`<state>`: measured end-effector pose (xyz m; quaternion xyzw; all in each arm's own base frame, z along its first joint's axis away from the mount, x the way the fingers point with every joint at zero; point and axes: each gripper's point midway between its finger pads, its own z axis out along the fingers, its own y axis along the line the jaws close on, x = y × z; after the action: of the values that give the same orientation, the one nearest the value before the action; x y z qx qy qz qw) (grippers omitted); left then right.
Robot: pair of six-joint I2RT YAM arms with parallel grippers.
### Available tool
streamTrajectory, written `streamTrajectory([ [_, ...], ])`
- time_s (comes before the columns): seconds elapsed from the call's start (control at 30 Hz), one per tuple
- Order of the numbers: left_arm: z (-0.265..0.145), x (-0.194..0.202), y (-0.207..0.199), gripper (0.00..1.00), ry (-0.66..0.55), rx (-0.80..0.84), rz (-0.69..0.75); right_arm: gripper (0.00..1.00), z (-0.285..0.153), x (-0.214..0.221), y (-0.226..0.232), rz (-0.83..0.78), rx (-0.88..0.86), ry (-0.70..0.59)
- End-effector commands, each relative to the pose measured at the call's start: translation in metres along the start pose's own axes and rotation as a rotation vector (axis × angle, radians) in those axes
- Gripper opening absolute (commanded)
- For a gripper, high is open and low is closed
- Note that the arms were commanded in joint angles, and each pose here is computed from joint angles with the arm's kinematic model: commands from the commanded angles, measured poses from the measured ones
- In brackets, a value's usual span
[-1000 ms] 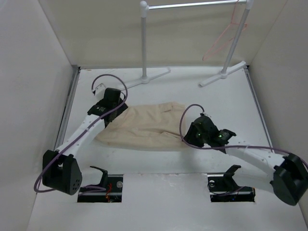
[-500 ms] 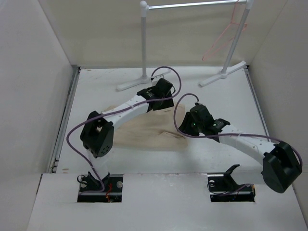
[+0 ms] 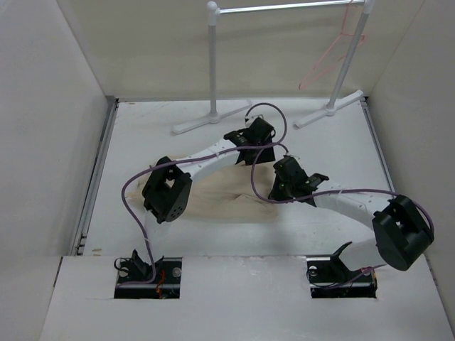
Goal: Place the trousers on the hanger
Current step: Fold the trousers at the center of the board.
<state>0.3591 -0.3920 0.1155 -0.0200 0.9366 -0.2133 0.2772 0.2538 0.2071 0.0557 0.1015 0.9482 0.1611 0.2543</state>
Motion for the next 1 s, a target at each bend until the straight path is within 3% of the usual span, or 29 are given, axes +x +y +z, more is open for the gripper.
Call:
streamTrajectory([
  [0.0,0.010,0.004,-0.006,0.50,0.015,0.009,-0.014,0.11,-0.006,-0.010,0.008,-0.017,-0.014,-0.045],
  [0.2,0.039,0.008,0.017,0.48,0.001,-0.068,-0.026,0.10,-0.019,0.009,-0.007,0.001,0.006,-0.024],
  [0.47,0.059,0.006,0.037,0.47,-0.014,-0.117,-0.070,0.10,-0.001,0.048,-0.037,0.076,0.054,0.025],
  [0.53,0.052,0.001,0.035,0.49,-0.029,-0.102,-0.077,0.17,-0.003,0.045,-0.037,0.081,0.048,0.015],
  [0.67,0.025,-0.019,0.023,0.55,-0.073,-0.049,-0.096,0.46,-0.029,0.030,-0.022,0.066,-0.012,-0.023],
  [0.77,-0.005,-0.040,0.018,0.60,-0.124,-0.007,-0.111,0.49,-0.054,0.018,-0.012,0.072,-0.052,-0.056],
  [0.8,-0.015,-0.047,0.016,0.60,-0.142,0.009,-0.115,0.48,-0.061,0.015,-0.006,0.079,-0.082,-0.065],
  [0.97,-0.051,-0.053,0.040,0.60,-0.182,0.024,-0.138,0.17,-0.075,0.007,0.043,0.112,-0.290,-0.055],
])
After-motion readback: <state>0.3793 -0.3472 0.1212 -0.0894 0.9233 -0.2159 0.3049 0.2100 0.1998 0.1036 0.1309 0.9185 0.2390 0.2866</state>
